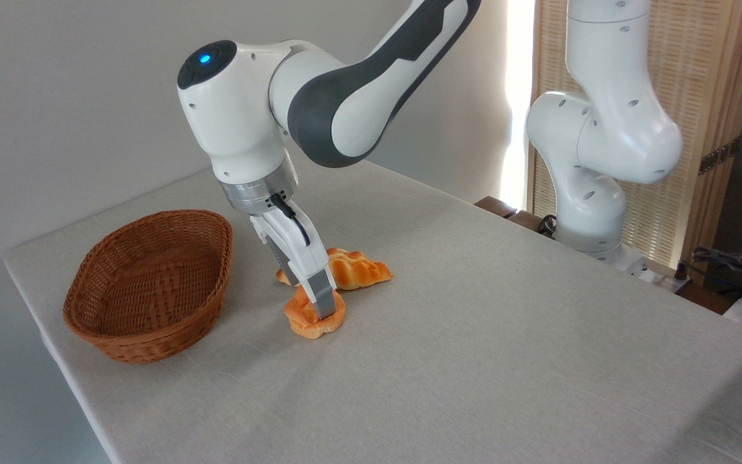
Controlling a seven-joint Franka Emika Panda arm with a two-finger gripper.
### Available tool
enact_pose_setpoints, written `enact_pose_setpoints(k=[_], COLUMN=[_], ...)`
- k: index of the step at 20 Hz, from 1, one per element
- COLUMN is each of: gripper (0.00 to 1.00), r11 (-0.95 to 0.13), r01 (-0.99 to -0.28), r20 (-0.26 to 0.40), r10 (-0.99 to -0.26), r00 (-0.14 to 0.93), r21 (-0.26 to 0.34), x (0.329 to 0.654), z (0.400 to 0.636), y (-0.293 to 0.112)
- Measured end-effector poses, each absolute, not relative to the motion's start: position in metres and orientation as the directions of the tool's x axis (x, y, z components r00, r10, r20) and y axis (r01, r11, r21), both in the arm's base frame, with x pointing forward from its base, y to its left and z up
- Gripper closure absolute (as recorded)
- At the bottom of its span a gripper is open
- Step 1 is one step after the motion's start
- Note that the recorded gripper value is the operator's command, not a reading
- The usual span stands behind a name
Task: Put bread into the basket
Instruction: 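Close the gripper around the round orange bun, then lift the bun and carry it over the wicker basket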
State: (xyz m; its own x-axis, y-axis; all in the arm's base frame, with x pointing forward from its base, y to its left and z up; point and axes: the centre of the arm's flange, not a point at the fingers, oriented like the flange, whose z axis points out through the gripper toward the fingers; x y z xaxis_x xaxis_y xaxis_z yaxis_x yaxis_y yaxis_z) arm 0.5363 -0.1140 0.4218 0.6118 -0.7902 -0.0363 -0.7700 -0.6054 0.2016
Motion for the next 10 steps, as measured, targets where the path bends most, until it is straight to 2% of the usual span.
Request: enact_pose_setpoints(k=[2, 10], gripper=[0.88, 0.90], r11=[-0.605, -0.606], r01=[-0.770, -0.770], r20=[-0.035, -0.034], r10=[-0.790, -0.790], r00=[0.612, 0.613], r21=[0.200, 0.199], x=[0.5365, 0.5368], z=[0.4219, 0.4220], y=[-0.1141, -0.1138])
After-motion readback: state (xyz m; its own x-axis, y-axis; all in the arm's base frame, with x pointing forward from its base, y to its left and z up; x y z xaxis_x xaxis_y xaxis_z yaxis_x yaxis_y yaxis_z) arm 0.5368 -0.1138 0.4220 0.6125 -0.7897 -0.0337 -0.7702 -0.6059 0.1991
